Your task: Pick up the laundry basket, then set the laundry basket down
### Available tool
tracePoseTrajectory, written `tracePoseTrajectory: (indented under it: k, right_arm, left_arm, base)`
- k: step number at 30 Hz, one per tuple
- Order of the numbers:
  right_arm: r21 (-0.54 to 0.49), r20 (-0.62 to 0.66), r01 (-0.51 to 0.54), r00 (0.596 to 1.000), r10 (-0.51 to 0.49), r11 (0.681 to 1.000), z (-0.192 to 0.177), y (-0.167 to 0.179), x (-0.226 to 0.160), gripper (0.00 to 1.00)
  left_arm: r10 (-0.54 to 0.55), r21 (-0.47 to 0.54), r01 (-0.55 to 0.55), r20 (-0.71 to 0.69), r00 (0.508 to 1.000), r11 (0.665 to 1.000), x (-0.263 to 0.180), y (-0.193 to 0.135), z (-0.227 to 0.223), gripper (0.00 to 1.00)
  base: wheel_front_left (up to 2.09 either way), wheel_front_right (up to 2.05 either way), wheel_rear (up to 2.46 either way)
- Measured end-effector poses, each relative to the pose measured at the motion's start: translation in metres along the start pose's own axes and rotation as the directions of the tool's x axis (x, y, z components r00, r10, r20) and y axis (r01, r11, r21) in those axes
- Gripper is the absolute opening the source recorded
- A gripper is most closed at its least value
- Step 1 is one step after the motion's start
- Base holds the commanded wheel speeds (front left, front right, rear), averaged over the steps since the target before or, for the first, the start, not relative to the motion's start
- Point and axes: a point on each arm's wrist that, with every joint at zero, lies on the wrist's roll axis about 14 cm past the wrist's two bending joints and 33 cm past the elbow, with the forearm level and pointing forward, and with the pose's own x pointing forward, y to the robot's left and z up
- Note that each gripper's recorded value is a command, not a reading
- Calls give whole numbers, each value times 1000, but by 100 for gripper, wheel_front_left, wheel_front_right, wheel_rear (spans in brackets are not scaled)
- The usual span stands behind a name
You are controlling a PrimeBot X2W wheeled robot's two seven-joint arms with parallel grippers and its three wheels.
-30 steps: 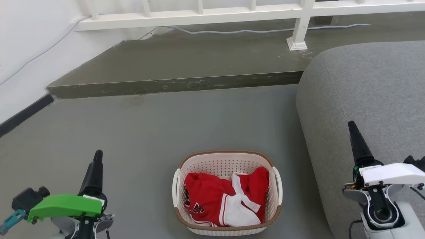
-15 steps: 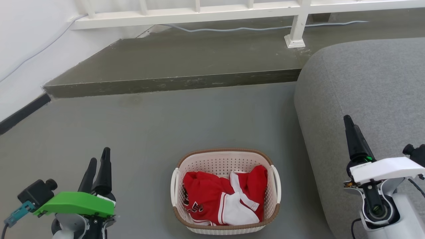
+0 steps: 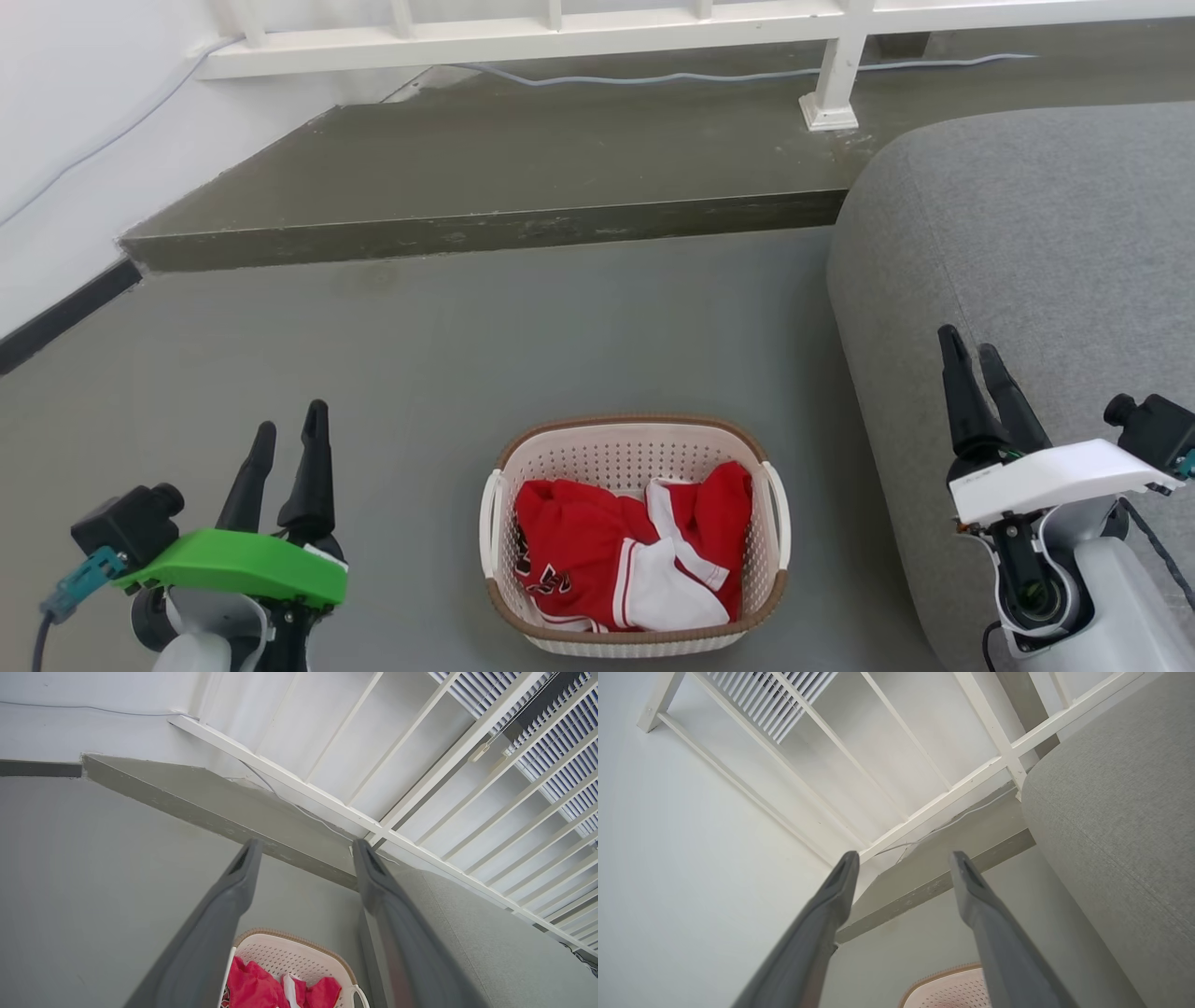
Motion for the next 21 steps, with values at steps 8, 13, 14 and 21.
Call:
tracePoseTrajectory:
  k: [8, 13, 14, 21]
  right_arm:
    - [-106, 1, -18, 1000, 18, 994, -3, 6, 1, 100]
    - [-170, 4, -38, 999, 39, 985, -4, 11, 3, 100]
    - [-180, 5, -42, 999, 44, 983, -4, 12, 3, 100]
    - [-267, 6, -79, 997, 83, 960, -6, 22, 4, 100]
  left_arm:
    - [-18, 83, 17, 12, 1000, 996, 0, -4, 0, 100]
    - [-31, 138, 28, 18, 999, 990, 1, -7, 1, 100]
    - [-35, 151, 31, 23, 999, 988, 1, -8, 2, 100]
    - [-73, 230, 61, 47, 996, 971, 6, -17, 8, 100]
  base:
    - [0, 0, 0]
    - [0, 0, 0]
    - [0, 0, 0]
    - [0, 0, 0]
